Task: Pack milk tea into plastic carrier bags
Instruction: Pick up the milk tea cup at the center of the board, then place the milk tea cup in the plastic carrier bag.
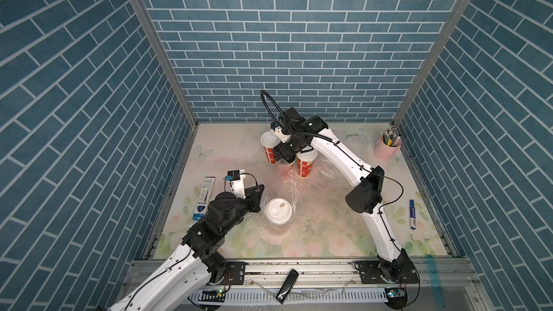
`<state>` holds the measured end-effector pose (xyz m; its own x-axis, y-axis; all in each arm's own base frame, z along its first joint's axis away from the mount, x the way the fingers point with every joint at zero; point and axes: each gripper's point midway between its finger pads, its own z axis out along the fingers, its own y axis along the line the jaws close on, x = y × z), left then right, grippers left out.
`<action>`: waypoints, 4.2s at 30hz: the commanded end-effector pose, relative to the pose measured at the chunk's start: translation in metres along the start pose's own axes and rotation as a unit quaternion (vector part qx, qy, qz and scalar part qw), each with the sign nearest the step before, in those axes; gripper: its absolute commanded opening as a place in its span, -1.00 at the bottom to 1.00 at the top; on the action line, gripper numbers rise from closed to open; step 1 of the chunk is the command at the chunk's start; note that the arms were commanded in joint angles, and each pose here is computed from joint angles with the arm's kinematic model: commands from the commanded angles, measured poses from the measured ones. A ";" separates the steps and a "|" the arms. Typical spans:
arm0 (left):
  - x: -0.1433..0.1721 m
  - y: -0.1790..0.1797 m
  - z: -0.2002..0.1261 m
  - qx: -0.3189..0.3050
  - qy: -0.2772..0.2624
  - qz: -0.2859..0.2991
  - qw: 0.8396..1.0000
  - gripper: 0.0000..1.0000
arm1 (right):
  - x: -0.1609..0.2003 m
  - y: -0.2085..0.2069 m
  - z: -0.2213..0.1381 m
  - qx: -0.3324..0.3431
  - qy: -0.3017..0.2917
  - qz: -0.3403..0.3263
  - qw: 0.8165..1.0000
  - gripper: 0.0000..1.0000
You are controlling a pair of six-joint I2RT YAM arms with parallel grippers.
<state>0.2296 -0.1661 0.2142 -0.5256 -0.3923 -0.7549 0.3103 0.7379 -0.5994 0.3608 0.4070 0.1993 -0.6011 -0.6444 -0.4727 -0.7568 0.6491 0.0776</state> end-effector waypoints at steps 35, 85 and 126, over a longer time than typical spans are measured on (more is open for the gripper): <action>-0.005 0.000 -0.004 0.003 -0.016 0.006 1.000 -1.00 | -0.028 0.007 -0.108 0.019 -0.109 -0.015 0.994 0.52; -0.007 -0.007 0.007 0.011 -0.006 0.024 1.000 -1.00 | 0.019 0.119 -0.287 -0.181 -0.225 -0.089 0.953 0.53; -0.024 -0.010 -0.008 0.002 -0.034 0.029 0.999 -1.00 | -0.013 0.108 -0.163 -0.083 -0.236 -0.124 0.960 0.53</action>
<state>0.2308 -0.1644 0.2250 -0.4891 -0.3751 -0.7875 0.3379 0.7509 -0.5675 0.2459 0.4214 0.3156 -0.3614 -0.5656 -0.7412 -0.8972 0.4275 0.1112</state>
